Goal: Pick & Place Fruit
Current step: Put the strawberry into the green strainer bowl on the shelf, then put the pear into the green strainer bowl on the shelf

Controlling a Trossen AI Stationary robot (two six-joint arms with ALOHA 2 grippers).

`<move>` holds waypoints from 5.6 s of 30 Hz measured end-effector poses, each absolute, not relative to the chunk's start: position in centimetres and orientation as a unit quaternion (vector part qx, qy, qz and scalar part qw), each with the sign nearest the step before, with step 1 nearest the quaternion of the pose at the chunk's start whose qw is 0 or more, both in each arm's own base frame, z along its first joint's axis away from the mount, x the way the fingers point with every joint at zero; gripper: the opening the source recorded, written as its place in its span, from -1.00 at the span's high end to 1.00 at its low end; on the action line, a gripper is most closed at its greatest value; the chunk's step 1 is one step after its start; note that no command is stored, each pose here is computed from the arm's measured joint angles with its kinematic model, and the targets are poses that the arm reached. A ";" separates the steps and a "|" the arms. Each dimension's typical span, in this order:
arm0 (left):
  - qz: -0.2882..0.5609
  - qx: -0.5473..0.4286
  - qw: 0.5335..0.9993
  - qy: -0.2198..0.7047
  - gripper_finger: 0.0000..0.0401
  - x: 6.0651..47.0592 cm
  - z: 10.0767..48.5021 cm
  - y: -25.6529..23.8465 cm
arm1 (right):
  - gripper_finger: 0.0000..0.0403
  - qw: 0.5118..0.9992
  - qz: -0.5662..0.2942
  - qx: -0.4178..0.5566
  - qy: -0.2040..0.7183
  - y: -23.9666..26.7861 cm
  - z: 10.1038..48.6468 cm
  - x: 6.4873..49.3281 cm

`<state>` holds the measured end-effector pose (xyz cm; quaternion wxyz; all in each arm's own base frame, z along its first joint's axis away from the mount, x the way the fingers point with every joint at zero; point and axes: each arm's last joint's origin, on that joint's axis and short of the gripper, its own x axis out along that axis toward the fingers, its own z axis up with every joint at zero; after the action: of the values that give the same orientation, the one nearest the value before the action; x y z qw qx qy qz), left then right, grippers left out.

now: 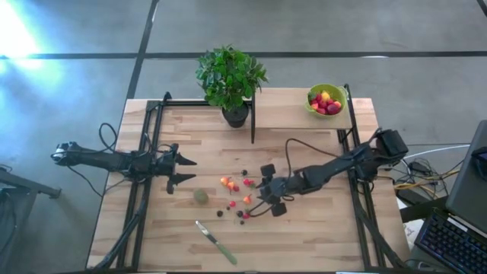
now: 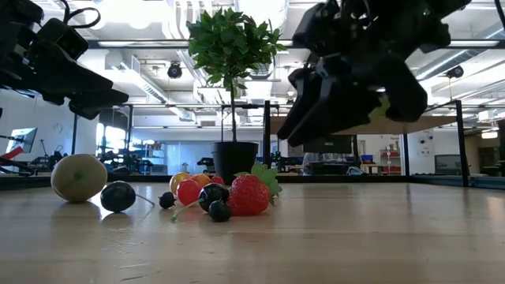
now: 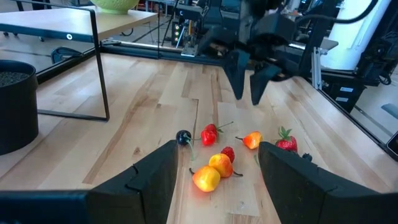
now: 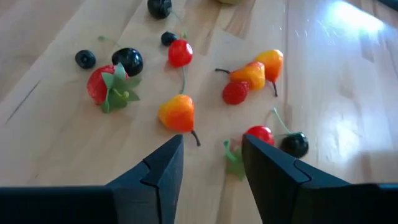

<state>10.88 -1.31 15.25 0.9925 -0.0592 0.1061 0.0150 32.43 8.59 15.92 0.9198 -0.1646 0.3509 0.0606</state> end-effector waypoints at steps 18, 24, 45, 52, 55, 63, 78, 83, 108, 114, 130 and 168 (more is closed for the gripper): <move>0.015 -0.059 0.992 0.106 -0.14 10.9 15.2 -1.3 | 0.25 0.922 0.012 -0.166 0.350 8.2 12.4 34.1; 0.015 -0.059 0.992 0.107 -0.14 10.9 15.2 -1.3 | 0.38 0.925 0.008 -0.164 0.343 8.0 12.2 34.3; 0.015 -0.059 0.992 0.107 -0.14 10.9 15.2 -1.3 | 0.75 0.925 0.001 -0.155 0.347 7.7 11.8 34.3; 0.015 -0.059 0.992 0.107 -0.14 10.9 15.2 -1.3 | 0.94 0.925 0.002 -0.156 0.347 7.7 11.8 34.3; 0.015 -0.059 0.992 0.107 -0.14 10.9 15.2 -1.3 | 0.96 0.925 0.002 -0.155 0.347 7.7 11.8 34.3; 0.015 -0.059 0.992 0.107 -0.14 10.9 15.2 -1.3 | 0.96 0.926 0.002 -0.155 0.343 7.7 12.2 34.3; 0.015 -0.059 0.992 0.108 -0.14 10.9 15.2 -1.3 | 0.96 0.926 -0.089 -0.204 0.306 5.4 23.1 29.1; 0.015 -0.059 0.992 0.109 -0.14 10.9 15.2 -1.3 | 0.96 0.926 -0.152 -0.193 0.288 3.2 27.0 25.8; 0.015 -0.059 0.992 0.109 -0.14 10.9 15.2 -1.3 | 0.96 0.810 -0.495 -0.120 0.289 -8.7 32.3 15.7; 0.015 -0.059 0.992 0.109 -0.14 10.9 15.2 -1.3 | 0.96 0.784 -0.513 -0.112 0.332 -9.9 31.5 15.3; 0.015 -0.059 0.992 0.109 -0.14 10.9 15.2 -1.3 | 0.69 0.779 -0.521 -0.098 0.335 -10.4 31.2 15.2; 0.015 -0.059 0.992 0.109 -0.14 10.9 15.2 -1.3 | 0.96 0.945 0.007 -0.076 0.318 4.2 26.9 23.4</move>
<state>10.90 -1.31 15.19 0.9922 -0.0588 0.1087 0.0151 23.44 4.20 26.90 0.9450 -0.0756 0.3183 0.0074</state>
